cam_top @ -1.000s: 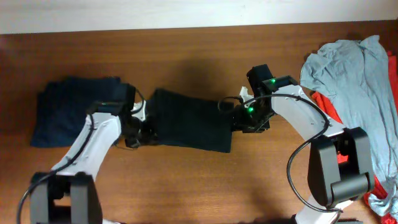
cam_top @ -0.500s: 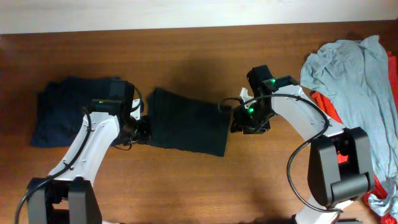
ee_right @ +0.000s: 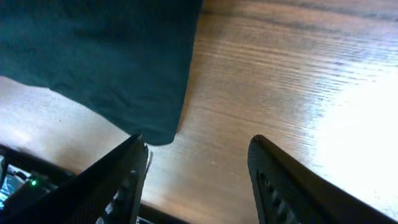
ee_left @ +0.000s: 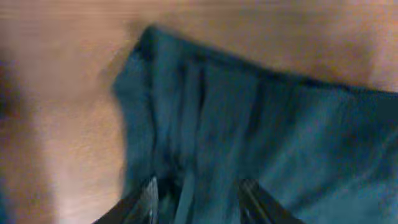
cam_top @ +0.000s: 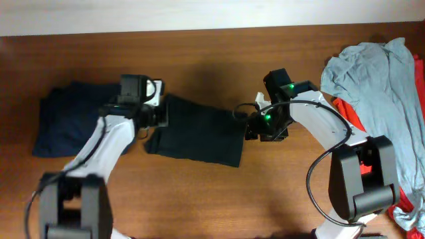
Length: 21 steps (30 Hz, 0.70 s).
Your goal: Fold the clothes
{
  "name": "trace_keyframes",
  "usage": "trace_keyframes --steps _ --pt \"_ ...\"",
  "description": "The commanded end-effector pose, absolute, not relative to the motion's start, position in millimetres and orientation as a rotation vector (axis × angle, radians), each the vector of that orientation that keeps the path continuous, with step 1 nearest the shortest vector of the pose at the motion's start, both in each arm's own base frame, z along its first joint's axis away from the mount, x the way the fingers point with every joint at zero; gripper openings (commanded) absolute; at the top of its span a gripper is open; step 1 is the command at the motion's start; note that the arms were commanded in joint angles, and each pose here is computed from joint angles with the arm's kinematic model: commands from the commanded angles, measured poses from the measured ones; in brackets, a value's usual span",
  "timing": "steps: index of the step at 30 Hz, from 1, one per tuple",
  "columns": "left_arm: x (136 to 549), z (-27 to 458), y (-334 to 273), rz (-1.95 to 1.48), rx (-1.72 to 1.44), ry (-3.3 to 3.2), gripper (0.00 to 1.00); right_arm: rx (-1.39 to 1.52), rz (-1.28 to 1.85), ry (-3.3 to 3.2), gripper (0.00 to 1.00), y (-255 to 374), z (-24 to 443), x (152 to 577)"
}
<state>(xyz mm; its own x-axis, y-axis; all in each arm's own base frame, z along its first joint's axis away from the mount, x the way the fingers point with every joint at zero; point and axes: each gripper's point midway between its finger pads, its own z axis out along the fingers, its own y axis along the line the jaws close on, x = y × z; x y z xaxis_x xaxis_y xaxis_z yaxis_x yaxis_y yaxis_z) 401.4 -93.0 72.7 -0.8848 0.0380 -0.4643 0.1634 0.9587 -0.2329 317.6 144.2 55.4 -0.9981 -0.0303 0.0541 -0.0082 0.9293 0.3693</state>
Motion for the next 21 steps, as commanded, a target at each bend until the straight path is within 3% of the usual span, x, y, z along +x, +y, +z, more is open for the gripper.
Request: trace_keyframes --steps 1,6,16,21 --pt "412 44 -113 -0.453 0.320 2.619 0.40 0.056 -0.572 -3.053 0.56 143 59 321" --pt "437 31 -117 -0.427 0.389 2.525 0.39 0.063 -0.593 -3.063 0.56 145 59 325" --pt "445 25 -118 -0.419 0.409 2.498 0.00 0.132 -0.663 -3.038 0.56 168 63 319" --pt "449 26 -115 -0.405 0.400 2.489 0.00 0.127 -0.638 -3.028 0.51 184 61 310"
